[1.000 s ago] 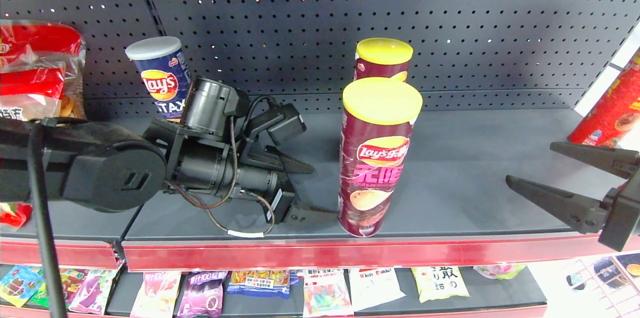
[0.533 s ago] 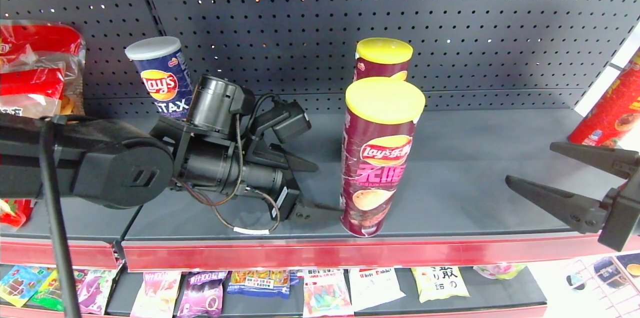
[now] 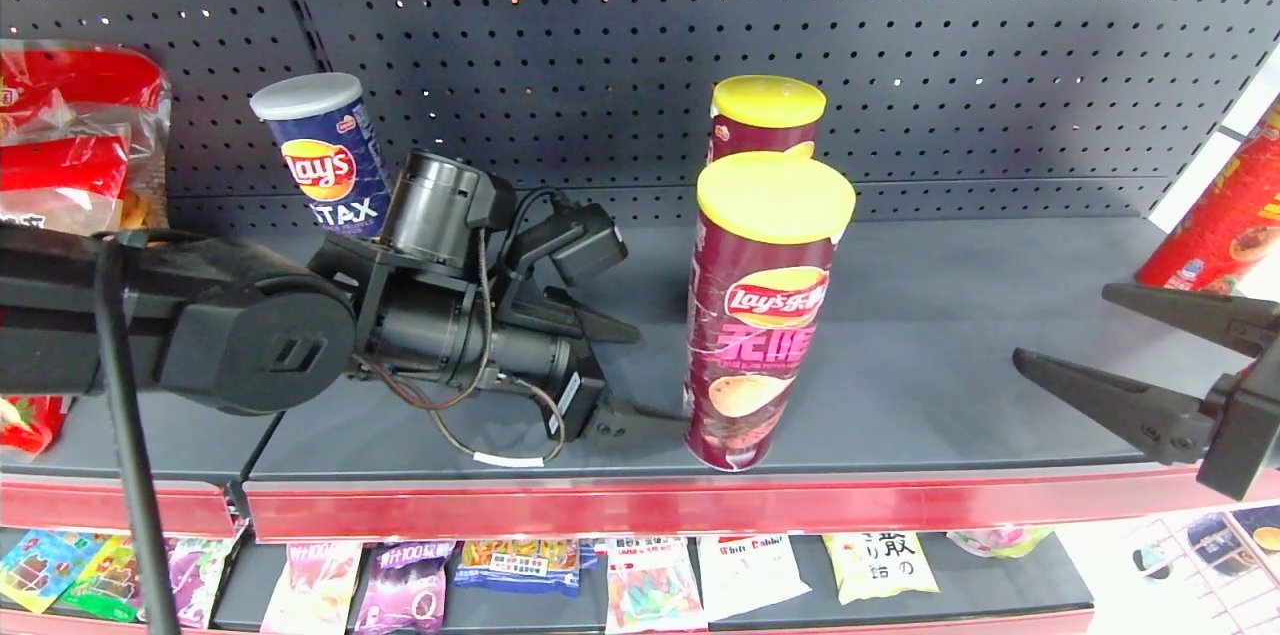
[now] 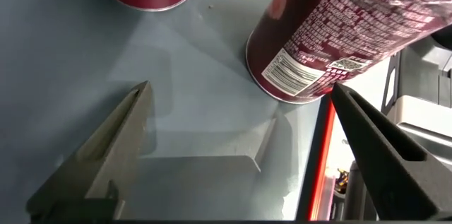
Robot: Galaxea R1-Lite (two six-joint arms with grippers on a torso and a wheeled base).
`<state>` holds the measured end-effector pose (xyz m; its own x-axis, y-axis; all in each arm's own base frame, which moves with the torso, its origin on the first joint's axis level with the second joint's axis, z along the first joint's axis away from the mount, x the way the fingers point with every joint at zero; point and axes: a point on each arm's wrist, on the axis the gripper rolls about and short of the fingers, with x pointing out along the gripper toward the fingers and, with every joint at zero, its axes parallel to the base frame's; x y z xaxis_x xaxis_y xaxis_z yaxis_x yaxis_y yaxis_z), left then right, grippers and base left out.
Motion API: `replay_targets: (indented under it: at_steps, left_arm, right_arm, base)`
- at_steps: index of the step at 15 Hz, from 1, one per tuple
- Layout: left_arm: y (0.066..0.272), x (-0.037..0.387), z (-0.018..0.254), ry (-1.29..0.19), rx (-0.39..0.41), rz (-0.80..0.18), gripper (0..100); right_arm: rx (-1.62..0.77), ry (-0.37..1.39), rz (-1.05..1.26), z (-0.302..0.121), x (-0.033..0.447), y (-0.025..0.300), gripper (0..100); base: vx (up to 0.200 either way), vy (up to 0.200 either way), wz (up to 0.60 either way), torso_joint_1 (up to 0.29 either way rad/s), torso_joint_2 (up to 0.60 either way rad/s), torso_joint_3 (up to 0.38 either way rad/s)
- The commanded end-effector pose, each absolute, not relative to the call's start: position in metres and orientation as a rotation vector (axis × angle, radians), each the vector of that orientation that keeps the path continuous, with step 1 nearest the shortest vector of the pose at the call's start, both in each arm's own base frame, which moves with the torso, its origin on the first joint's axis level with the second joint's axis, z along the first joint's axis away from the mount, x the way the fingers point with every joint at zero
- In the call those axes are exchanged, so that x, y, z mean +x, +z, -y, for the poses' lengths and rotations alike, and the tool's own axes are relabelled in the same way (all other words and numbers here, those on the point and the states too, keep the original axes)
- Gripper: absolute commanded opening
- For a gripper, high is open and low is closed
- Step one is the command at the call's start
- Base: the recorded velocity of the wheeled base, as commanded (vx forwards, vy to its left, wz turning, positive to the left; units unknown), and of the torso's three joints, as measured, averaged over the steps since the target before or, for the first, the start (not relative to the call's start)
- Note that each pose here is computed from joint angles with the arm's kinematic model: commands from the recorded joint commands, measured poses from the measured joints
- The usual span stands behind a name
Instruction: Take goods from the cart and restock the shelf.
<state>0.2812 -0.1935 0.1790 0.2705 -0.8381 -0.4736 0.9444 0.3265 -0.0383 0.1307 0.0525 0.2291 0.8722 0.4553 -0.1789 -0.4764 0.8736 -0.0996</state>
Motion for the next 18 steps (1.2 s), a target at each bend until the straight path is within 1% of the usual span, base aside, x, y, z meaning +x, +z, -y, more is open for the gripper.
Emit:
replay_targets:
  at_steps: [1, 18]
  left_arm:
    - [0.179, 0.2834, 0.1945, -1.219, 0.273, -0.45, 100]
    - [0.1779, 0.2849, 0.196, -1.22, 0.274, -0.451, 100]
  right_arm:
    - [-0.144, 0.49, -0.153, -0.0527, 0.1313, 0.2289, 100]
    - [-0.141, 0.481, -0.145, -0.0507, 0.129, 0.2297, 100]
  base:
    - [0.0, 0.0, 0.0, 0.0, 0.0, 0.0]
    - [0.0, 0.0, 0.0, 0.0, 0.0, 0.0]
